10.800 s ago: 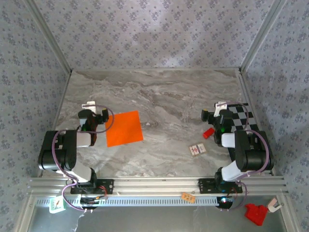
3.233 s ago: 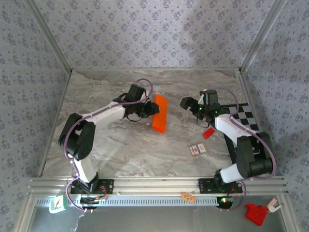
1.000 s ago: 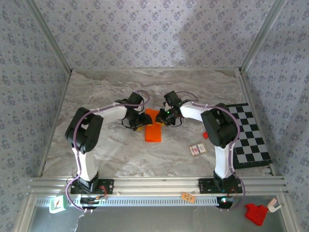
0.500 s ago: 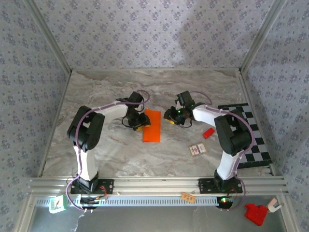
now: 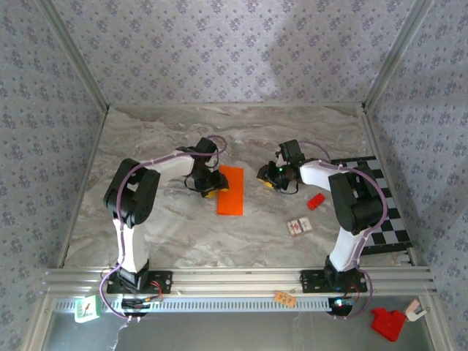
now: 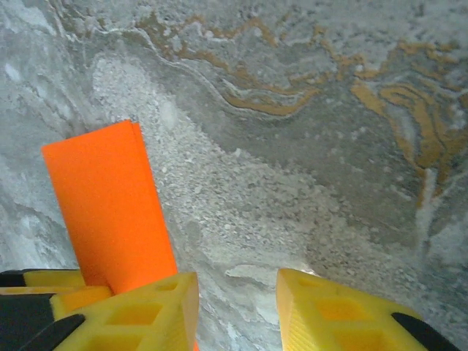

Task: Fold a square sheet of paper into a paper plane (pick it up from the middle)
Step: Hold the square sheet of paper at the center of the table.

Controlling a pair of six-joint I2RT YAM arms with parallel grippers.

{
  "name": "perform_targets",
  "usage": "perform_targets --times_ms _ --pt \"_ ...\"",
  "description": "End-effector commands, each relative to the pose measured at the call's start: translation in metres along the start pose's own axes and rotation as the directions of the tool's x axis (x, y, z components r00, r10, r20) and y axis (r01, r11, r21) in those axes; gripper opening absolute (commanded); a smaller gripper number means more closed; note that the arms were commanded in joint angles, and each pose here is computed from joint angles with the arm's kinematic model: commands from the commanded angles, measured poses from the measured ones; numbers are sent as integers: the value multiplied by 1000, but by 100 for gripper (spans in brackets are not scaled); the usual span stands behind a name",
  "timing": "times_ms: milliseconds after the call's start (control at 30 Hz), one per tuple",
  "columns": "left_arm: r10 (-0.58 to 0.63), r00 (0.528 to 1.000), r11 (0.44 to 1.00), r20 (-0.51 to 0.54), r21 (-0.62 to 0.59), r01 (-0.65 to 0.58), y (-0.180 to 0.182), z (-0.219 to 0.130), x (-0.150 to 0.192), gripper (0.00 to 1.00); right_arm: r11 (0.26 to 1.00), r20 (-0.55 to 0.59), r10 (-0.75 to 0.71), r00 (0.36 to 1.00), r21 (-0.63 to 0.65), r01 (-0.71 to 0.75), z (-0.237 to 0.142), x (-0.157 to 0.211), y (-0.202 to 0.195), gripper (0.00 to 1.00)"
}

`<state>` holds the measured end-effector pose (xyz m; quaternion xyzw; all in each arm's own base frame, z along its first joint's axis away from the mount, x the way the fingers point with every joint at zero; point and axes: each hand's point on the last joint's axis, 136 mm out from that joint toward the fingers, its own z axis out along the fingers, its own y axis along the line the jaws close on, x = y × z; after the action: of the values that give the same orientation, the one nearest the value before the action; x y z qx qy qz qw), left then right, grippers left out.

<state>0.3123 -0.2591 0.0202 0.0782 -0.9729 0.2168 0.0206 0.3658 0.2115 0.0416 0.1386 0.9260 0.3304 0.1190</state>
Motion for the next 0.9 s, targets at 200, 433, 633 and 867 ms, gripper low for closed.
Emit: perform_targets --times_ms 200,433,633,867 --pt "28 988 995 -152 -88 -42 35 60 33 50 997 7 -41 999 -72 42 -4 -1 16 36" --pt "30 987 991 -156 -122 -49 40 69 38 50 994 -1 -51 999 -93 51 -2 1 24 36" --pt "27 986 990 -162 -135 -49 40 75 39 50 991 -15 -68 998 -118 66 0 5 34 36" --pt "15 985 988 -170 -151 -41 43 78 41 51 985 -52 -103 993 -146 95 8 16 46 37"
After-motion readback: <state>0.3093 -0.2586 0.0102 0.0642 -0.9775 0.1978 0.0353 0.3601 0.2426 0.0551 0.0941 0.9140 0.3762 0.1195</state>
